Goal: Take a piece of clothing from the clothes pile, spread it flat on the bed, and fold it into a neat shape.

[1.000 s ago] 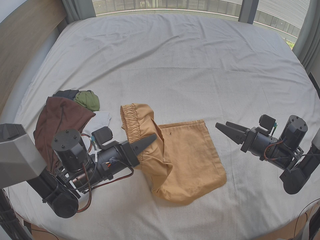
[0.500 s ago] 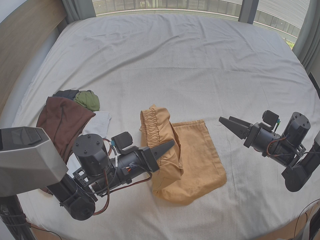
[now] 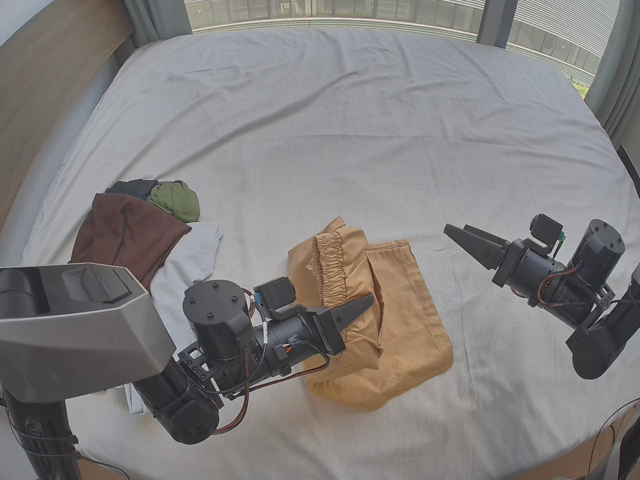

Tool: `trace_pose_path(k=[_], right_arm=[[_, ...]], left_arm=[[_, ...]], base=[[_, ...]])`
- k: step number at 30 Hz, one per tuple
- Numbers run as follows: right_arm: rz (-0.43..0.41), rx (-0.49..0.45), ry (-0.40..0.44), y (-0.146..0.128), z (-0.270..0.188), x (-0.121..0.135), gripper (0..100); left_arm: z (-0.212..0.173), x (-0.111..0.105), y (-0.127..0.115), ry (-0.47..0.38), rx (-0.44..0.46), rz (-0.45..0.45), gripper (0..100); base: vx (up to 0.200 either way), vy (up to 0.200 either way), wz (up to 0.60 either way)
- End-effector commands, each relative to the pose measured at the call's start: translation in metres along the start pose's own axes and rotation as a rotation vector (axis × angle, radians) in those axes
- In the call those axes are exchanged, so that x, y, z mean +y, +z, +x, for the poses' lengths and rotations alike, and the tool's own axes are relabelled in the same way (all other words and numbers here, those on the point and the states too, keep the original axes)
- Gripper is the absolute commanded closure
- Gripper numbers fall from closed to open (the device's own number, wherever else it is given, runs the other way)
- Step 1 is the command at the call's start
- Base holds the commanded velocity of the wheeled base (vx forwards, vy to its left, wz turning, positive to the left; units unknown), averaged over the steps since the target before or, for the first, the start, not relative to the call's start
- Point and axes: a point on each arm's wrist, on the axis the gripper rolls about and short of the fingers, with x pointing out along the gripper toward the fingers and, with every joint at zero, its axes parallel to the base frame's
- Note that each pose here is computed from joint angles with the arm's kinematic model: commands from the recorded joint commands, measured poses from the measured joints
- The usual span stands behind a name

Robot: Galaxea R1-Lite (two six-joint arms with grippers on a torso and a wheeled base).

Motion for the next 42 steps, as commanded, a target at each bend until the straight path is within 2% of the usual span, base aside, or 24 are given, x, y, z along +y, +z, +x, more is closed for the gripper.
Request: trace_pose_path(k=[1,15,21,41,42], right_arm=[[-0.003,-0.006,0.002,0.002,0.0,0.0,0],[-0.004,-0.006,0.006,0.002,0.0,0.002,0],[-0.003,-0.005,0.008,0.001,0.0,0.002,0],[-0.008,-0.012,0.012,0.004,-0.001,0.004,0],[-0.007,-0.011,0.011,0.003,-0.001,0.004,0]], left_arm=[[0.004,0.005,-0.007,0.007,0.018,-0.006,100],[0.015,0.004,-0.021,-0.005,0.042,-0.009,100],[0.019,0.011,-0.027,0.009,0.05,-0.013,100],[0.02,0.013,-0.031,0.015,0.062,-0.017,100],[0.02,0.013,-0.031,0.015,0.062,-0.017,0]], base=[[0.0,0.0,0.0],[0.0,0.0,0.0],[0.0,0.0,0.0],[0.0,0.0,0.0],[0.0,0.0,0.0]])
